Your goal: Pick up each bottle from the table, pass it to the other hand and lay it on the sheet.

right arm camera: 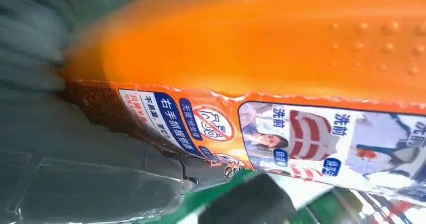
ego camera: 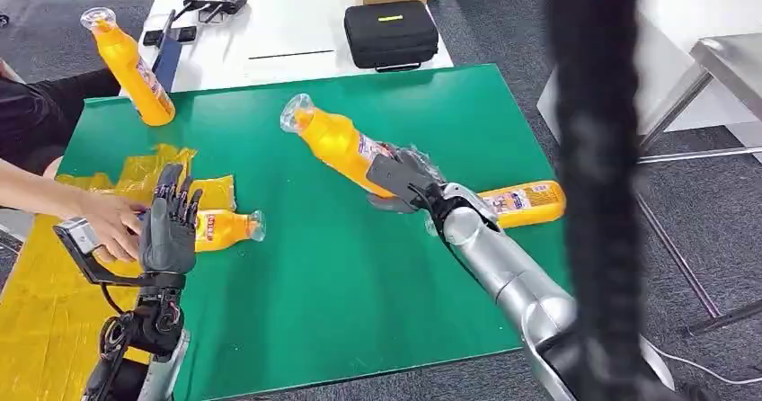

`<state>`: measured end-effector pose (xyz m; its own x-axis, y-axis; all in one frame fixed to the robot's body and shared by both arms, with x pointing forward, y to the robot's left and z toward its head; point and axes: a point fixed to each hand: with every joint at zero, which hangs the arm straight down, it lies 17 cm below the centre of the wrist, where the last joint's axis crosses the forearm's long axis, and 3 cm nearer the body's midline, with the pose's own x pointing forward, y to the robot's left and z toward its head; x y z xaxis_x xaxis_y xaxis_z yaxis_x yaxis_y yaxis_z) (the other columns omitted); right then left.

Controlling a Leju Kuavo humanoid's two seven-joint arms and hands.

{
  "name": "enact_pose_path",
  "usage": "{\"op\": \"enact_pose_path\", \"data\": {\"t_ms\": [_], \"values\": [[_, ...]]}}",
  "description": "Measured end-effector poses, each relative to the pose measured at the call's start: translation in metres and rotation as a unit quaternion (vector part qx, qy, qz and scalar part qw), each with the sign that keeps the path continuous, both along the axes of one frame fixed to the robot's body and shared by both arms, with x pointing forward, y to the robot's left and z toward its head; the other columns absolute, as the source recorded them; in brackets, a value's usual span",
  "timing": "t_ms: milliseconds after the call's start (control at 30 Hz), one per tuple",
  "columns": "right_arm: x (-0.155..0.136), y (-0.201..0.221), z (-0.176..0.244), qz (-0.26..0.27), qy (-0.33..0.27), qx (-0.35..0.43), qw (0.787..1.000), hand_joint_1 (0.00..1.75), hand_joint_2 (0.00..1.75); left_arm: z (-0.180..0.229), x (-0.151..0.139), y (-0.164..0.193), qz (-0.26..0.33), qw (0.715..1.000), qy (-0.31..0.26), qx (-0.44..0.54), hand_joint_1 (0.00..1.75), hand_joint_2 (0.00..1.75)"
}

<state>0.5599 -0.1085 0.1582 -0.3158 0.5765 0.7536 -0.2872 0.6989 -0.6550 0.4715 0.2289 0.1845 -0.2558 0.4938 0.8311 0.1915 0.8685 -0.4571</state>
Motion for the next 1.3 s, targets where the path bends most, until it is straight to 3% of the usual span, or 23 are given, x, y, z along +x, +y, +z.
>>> {"op": "enact_pose_path", "data": {"t_ms": [233, 467, 633, 867, 1067, 1300], "values": [[0.006, -0.014, 0.054, -0.06, -0.087, 0.062, 0.992, 1.75, 1.75, -0.007, 0.007, -0.015, -0.019, 0.999, 0.015, -0.021, 0.0, 1.75], [0.005, 0.004, 0.074, -0.074, -0.103, 0.097, 0.987, 1.75, 1.75, -0.003, 0.021, -0.045, -0.041, 0.999, 0.019, -0.03, 0.0, 1.75], [0.008, 0.039, 0.061, -0.064, -0.069, 0.05, 0.994, 1.75, 1.75, 0.01, 0.026, -0.069, -0.057, 0.998, 0.009, -0.024, 0.0, 1.75], [-0.014, 0.112, 0.027, -0.016, -0.025, -0.012, 1.0, 1.75, 1.75, 0.026, 0.03, -0.088, -0.068, 0.997, -0.002, -0.028, 0.0, 1.75], [-0.031, 0.144, 0.005, 0.015, -0.01, -0.08, 0.997, 1.75, 1.75, 0.038, 0.027, -0.086, -0.066, 0.997, -0.011, -0.043, 0.0, 1.75], [-0.05, 0.171, -0.003, 0.034, -0.04, -0.165, 0.985, 1.75, 1.75, 0.03, 0.023, -0.063, -0.033, 0.998, -0.003, -0.056, 0.0, 1.75]]}}
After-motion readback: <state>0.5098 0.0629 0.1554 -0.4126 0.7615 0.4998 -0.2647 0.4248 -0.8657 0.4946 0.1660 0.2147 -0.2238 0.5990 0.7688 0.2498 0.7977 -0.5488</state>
